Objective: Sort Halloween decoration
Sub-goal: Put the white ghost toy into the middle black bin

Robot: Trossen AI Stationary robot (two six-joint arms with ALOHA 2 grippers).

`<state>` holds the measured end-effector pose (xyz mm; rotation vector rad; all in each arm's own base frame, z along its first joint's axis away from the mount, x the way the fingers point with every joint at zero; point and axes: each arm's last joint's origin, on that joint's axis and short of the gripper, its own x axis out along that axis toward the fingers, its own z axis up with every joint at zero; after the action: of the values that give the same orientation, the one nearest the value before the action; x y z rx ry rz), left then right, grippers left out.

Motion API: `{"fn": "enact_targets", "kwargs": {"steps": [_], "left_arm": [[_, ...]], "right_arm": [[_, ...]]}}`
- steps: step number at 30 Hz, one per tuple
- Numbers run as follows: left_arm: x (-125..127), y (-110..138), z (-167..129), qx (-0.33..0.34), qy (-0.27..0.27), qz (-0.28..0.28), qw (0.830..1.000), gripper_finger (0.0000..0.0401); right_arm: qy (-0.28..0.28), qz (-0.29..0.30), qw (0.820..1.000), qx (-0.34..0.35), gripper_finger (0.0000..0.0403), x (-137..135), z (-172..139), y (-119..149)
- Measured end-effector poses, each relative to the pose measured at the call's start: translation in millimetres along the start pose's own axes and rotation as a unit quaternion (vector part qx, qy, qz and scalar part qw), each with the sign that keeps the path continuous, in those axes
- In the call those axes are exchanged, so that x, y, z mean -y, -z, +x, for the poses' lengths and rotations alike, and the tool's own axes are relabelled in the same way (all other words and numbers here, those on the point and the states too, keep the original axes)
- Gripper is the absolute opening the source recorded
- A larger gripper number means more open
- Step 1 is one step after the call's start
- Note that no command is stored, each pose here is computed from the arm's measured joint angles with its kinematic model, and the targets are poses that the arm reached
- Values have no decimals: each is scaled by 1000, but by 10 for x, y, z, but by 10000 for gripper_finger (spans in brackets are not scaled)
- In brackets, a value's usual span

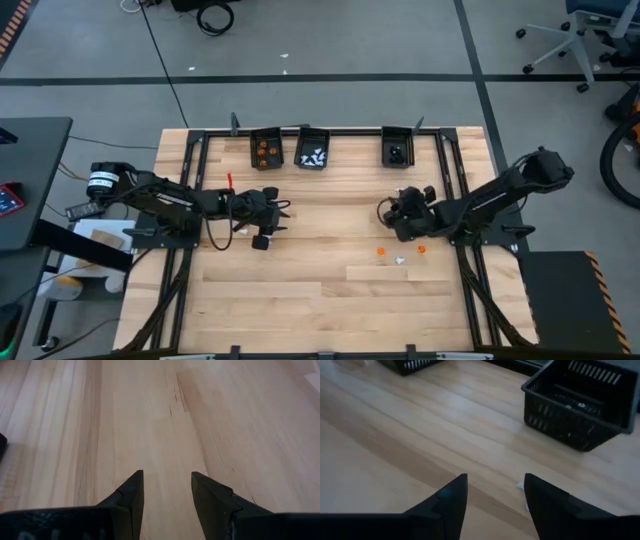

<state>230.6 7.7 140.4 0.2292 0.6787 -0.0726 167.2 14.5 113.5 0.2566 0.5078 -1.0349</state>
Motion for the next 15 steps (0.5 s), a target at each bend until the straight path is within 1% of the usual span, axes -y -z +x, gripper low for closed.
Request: {"fn": "enact_targets", "kwargs": {"steps": [5,8,11,15], "left_arm": [[-4,-14,0,7,-2,1,1000,144],[-4,-15,0,8,-2,3,1000,144],[-4,-15,0,8,-2,6,1000,144],[-4,-14,0,7,-2,7,1000,144]], "right_arm": [[-16,12,999,26,239,113,79,192],[-19,-3,999,35,263,152,94,234],[6,-30,998,52,278,223,110,283],[44,-57,994,78,279,325,138,366]]}}
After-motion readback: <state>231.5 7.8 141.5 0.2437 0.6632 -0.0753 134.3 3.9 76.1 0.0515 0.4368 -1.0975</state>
